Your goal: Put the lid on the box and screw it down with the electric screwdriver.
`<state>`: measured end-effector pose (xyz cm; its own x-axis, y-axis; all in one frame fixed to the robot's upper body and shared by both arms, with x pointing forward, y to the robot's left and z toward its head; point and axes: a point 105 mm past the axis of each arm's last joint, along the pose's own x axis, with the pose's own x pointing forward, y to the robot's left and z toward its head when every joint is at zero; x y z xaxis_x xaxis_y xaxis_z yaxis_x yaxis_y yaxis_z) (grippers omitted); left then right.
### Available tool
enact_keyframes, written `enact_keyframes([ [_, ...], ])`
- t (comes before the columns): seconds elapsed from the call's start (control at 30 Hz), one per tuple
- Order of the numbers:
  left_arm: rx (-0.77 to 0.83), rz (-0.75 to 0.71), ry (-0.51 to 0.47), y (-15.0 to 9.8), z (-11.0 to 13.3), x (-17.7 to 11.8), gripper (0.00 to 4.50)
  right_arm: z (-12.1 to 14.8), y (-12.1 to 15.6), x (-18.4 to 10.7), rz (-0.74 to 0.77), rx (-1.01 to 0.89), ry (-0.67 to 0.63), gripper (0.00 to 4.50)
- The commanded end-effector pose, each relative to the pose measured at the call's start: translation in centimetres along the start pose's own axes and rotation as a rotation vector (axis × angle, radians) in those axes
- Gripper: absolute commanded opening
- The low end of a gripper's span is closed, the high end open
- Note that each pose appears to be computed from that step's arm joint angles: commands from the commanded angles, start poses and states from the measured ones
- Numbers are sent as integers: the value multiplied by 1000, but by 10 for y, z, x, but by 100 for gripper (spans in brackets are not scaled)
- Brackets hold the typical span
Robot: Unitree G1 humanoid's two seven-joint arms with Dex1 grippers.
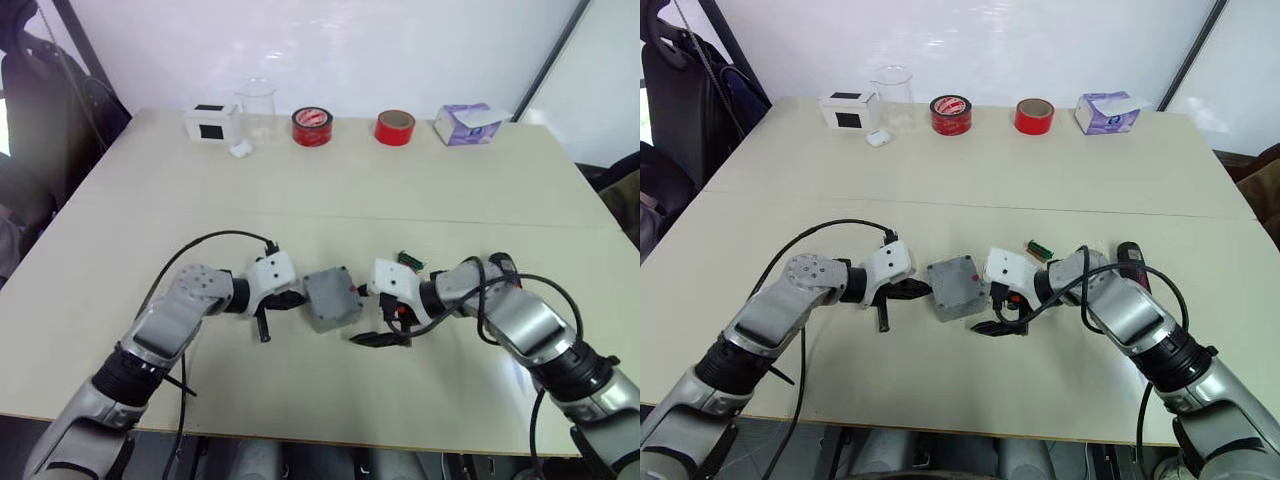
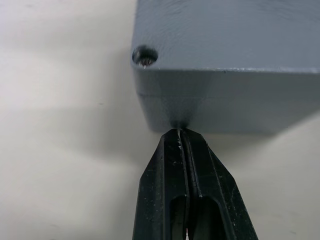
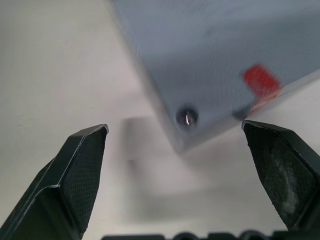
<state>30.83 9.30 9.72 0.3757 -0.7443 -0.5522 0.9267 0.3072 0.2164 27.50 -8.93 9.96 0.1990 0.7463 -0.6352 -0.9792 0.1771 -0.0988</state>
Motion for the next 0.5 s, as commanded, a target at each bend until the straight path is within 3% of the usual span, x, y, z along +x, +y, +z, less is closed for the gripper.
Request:
enact_keyframes([
  [0.03, 52, -6, -42, 1, 12, 0, 0, 19, 9, -1, -14, -13, -76, 446],
  [0.33, 61, -39, -49, -1, 16, 2, 0, 14, 15, -1, -58, 41, -74, 446],
  [0.5, 79, -28, -56, 7, 20, -5, 0, 15, -2, -23, -209, 132, -132, 446],
])
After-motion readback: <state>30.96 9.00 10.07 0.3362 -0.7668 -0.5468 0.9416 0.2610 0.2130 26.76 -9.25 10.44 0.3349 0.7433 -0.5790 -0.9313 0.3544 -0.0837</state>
